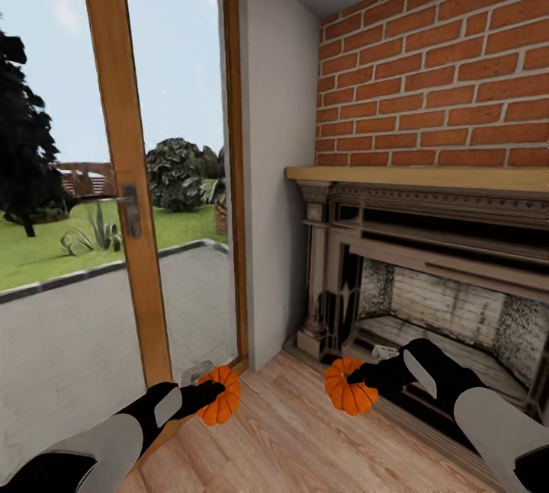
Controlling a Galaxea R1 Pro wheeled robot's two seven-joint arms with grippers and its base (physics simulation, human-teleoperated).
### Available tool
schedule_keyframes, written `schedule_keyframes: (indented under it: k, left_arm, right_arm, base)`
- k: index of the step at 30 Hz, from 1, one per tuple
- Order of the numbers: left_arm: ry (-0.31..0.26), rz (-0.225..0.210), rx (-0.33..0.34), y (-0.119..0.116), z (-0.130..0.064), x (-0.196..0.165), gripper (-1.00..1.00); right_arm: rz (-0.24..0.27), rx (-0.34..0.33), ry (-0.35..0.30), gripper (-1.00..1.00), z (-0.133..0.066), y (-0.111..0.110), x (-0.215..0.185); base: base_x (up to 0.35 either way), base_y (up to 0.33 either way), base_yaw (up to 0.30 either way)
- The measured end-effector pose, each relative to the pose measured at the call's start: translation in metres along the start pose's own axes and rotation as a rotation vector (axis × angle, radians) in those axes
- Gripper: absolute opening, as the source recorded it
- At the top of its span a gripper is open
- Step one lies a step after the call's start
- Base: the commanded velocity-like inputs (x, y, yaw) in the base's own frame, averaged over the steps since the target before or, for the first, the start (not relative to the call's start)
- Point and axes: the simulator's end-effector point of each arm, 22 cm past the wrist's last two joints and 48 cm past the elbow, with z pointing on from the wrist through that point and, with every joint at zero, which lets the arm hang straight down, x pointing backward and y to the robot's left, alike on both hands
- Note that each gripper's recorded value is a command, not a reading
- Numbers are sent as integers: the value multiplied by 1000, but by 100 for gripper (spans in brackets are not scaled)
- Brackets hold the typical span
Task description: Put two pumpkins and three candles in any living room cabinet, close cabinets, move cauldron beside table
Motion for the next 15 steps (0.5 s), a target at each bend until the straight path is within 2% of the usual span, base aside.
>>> schedule_keyframes:
  k: [15]
  left_arm:
    - [22,-5,-9,-5,-9,-5,-100]
  right_arm:
    - [8,1,22,-100,-10,4,-6]
  base:
    - [0,0,-3]
